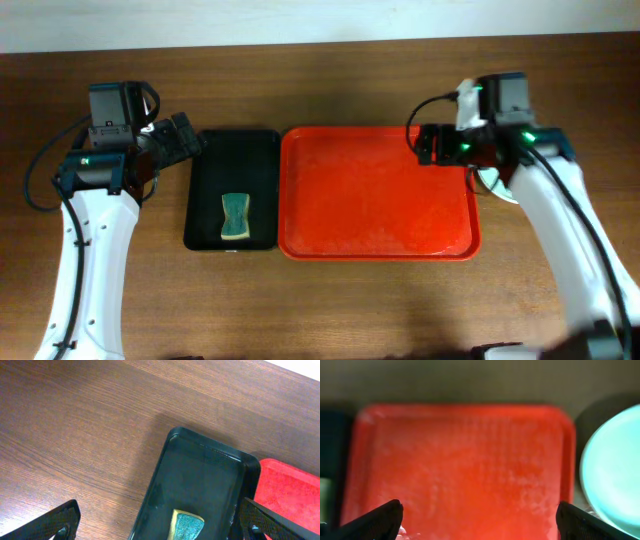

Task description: Clean dirty plates on tray and stack at the side

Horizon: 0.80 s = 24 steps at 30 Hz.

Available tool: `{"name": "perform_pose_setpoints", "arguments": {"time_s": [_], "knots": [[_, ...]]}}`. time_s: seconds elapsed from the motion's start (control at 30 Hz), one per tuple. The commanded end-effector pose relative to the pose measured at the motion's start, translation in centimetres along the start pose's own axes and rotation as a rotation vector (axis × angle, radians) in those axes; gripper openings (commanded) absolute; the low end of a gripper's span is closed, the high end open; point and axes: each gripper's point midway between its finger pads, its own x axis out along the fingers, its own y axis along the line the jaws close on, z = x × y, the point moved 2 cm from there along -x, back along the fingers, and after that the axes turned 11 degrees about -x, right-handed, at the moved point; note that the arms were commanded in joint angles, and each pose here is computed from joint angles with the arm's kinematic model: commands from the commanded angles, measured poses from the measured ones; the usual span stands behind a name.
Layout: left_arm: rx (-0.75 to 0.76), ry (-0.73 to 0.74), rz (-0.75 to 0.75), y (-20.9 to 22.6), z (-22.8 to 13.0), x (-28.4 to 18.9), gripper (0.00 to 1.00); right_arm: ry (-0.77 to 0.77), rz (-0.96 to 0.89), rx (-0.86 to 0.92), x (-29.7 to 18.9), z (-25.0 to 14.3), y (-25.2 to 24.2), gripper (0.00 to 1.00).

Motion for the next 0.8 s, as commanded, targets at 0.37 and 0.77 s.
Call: {"name": "perform_pose_setpoints", "arguments": {"time_s": [0.37, 0.77], "knots": [[-0.014, -0.008, 0.008, 0.2, 0.3, -0.1, 0.99, -0.479, -0.122, -0.076, -17.6, 1.7, 1.7, 0.98], [-0.014, -0.008, 0.008, 0.2, 0.3, -0.1, 0.99, -0.888, -0.170, -0.143, -29.1, -8.1, 4.1, 0.98]]}}
